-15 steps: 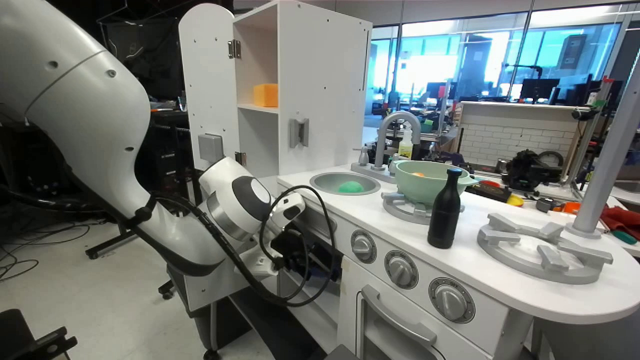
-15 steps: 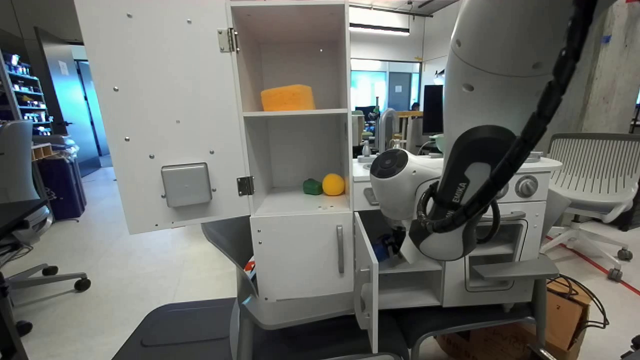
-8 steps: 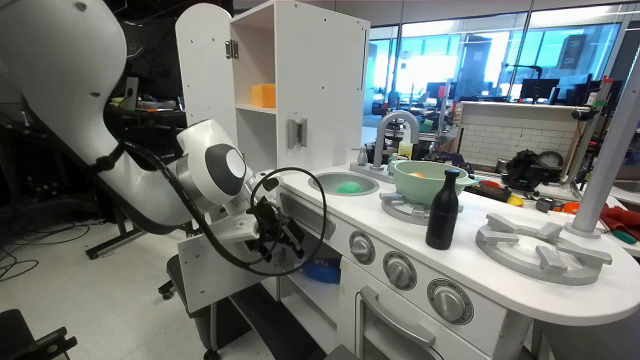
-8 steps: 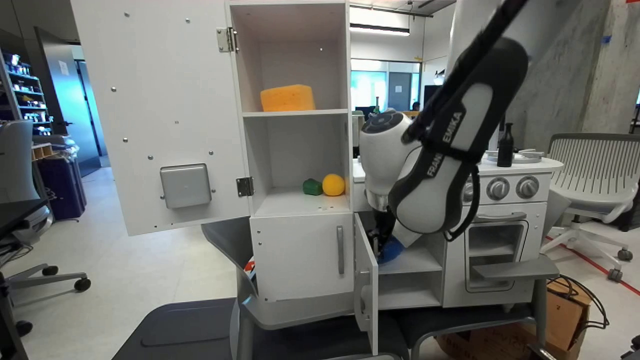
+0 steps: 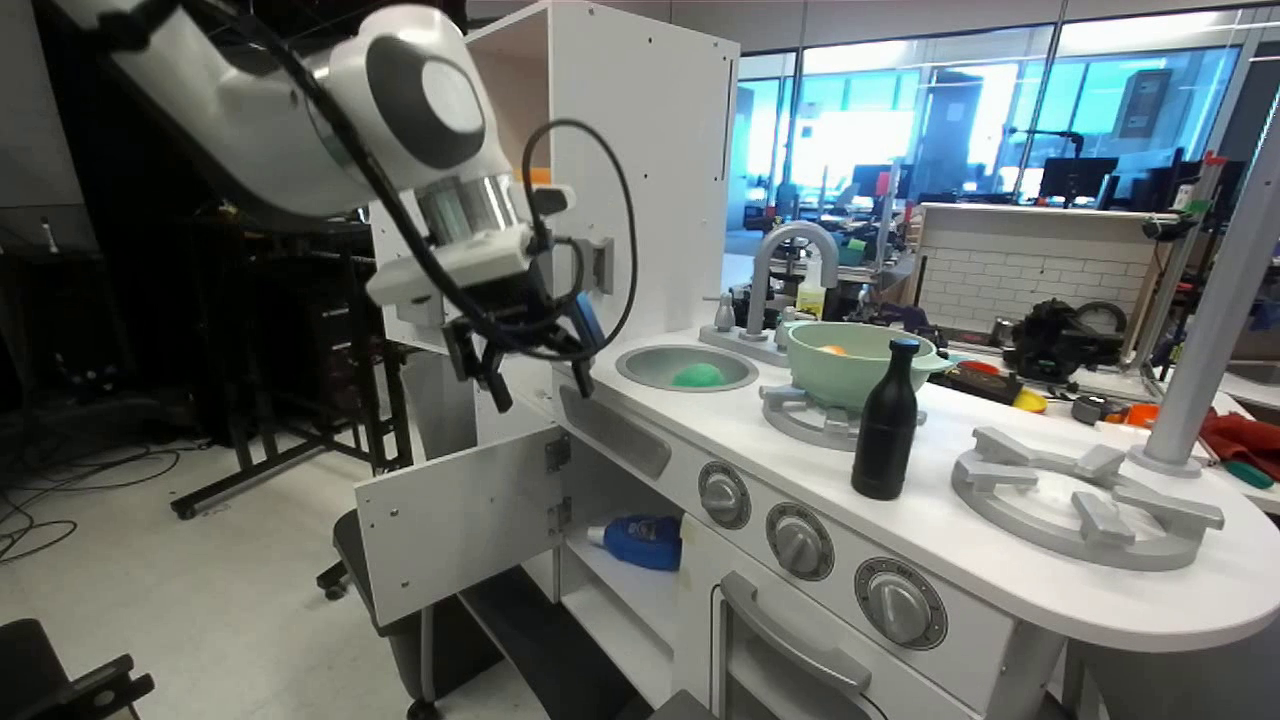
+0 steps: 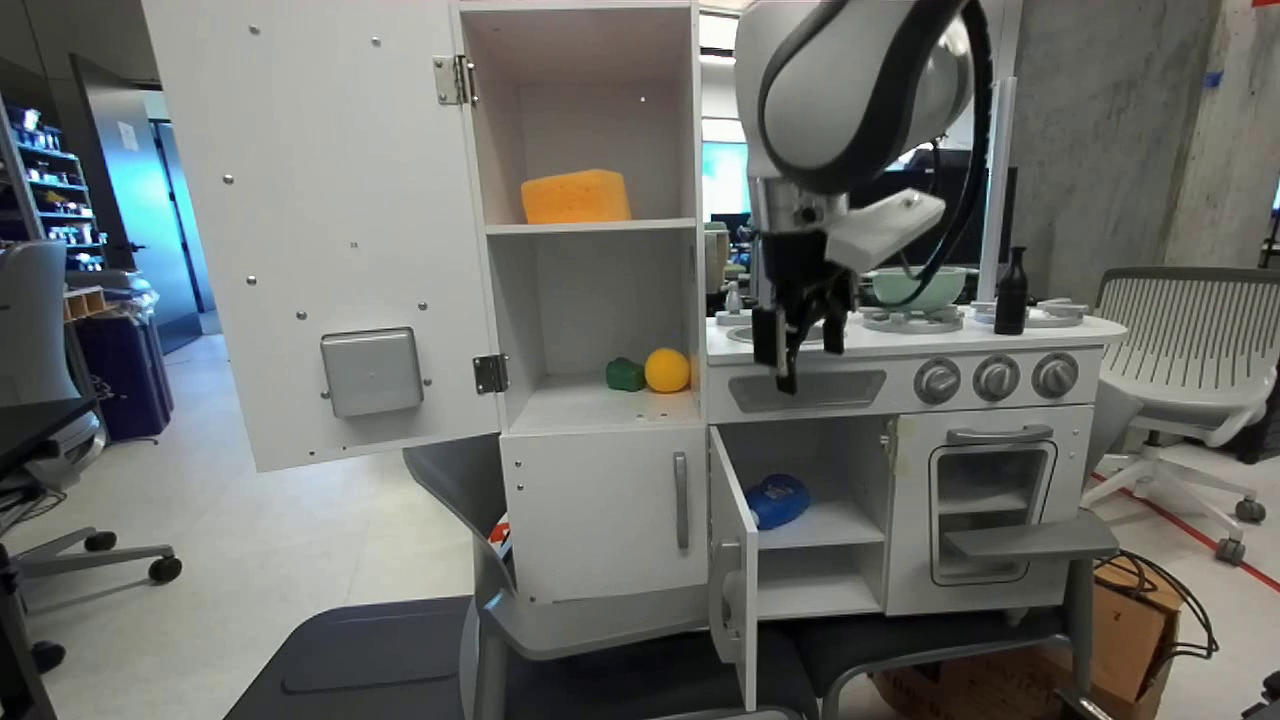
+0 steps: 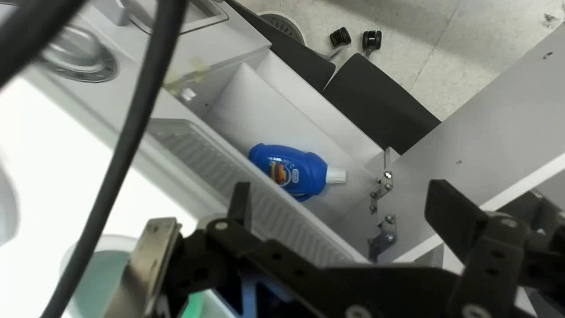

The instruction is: Open the bottom door of cabinet, pick up the blue bottle and light green object and put them in the bottom compartment.

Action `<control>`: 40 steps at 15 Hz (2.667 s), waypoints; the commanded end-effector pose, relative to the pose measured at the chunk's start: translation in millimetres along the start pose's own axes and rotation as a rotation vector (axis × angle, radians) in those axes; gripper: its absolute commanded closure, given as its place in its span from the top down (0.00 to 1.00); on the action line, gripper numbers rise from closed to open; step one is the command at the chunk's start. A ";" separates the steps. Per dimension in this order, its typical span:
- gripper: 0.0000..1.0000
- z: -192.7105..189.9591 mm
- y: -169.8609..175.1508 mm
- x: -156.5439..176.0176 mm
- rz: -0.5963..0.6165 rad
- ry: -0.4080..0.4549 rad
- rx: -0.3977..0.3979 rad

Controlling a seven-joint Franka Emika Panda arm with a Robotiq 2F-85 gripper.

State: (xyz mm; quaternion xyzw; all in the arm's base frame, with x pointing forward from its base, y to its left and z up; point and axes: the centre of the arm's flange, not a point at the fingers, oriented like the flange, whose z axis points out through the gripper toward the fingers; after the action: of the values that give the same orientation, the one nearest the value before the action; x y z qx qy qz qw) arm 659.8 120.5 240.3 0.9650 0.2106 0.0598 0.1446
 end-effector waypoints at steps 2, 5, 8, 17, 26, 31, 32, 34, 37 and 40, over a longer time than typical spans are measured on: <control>1.00 -83.3 98.3 21.1 0.067 -0.032 0.023; 1.00 -95.3 156.3 60.1 0.127 -0.020 0.013; 1.00 -72.3 175.2 90.4 0.156 0.022 0.022; 1.00 29.9 160.9 157.7 0.154 0.050 0.104; 1.00 69.2 176.5 171.4 0.124 0.035 0.123; 1.00 72.3 176.1 174.1 0.106 0.053 0.122; 1.00 71.9 175.4 174.8 0.101 0.057 0.122; 1.00 71.4 173.4 176.4 0.086 0.064 0.127; 1.00 74.5 168.9 177.8 0.066 0.064 0.141; 1.00 80.5 165.4 177.4 0.053 0.059 0.153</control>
State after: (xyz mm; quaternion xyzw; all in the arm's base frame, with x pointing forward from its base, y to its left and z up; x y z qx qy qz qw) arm 823.9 30.8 227.8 0.9761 0.1837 0.0799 0.0841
